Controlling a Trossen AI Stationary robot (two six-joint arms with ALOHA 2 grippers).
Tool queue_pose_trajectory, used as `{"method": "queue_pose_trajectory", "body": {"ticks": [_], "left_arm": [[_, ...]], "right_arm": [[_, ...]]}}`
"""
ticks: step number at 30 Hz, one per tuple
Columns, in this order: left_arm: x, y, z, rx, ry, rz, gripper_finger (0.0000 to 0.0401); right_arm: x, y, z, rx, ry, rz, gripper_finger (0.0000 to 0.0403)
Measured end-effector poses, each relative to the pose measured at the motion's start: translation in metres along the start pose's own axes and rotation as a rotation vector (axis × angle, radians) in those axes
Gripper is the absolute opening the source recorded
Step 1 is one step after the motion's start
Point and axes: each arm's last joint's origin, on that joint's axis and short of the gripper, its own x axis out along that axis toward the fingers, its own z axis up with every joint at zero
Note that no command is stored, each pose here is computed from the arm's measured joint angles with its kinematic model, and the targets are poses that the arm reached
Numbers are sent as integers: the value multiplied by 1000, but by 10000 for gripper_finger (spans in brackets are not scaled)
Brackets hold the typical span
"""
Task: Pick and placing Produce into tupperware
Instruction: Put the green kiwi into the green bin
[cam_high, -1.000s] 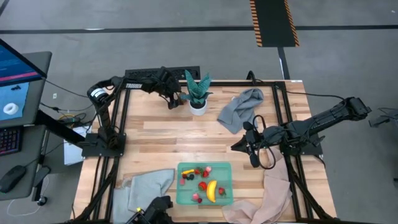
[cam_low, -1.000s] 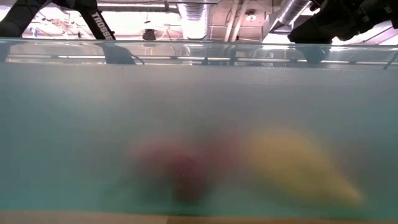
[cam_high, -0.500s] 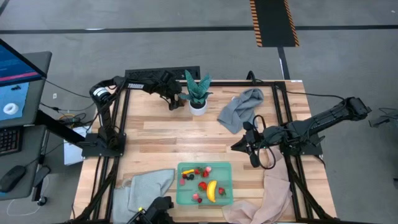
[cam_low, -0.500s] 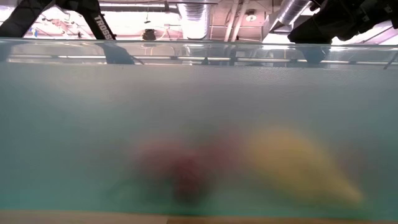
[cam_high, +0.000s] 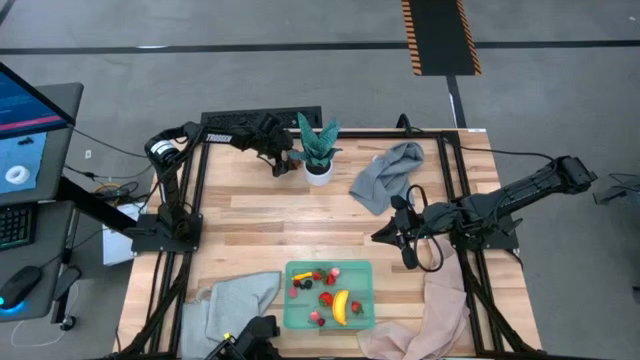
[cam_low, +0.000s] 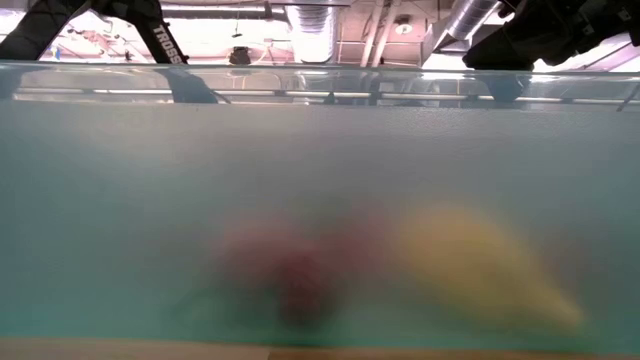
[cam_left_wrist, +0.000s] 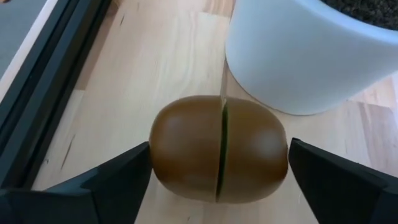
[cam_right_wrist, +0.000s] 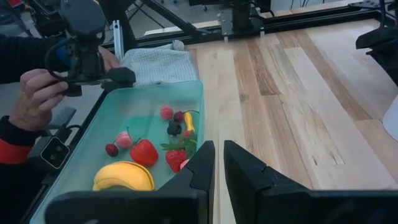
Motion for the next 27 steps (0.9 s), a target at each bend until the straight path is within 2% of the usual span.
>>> {"method": "queue_pose_trajectory", "body": {"ticks": [9,15,27], "left_arm": [[0,-1,0,-2,-1,-1,308],[0,-1,0,-7,0,-3,306],[-3,4,-3,-89,3,4,307]], "right_arm": [[0,0,0,0,0,0,59],[0,0,0,0,0,0,59],[0,0,0,0,0,0,59]]}}
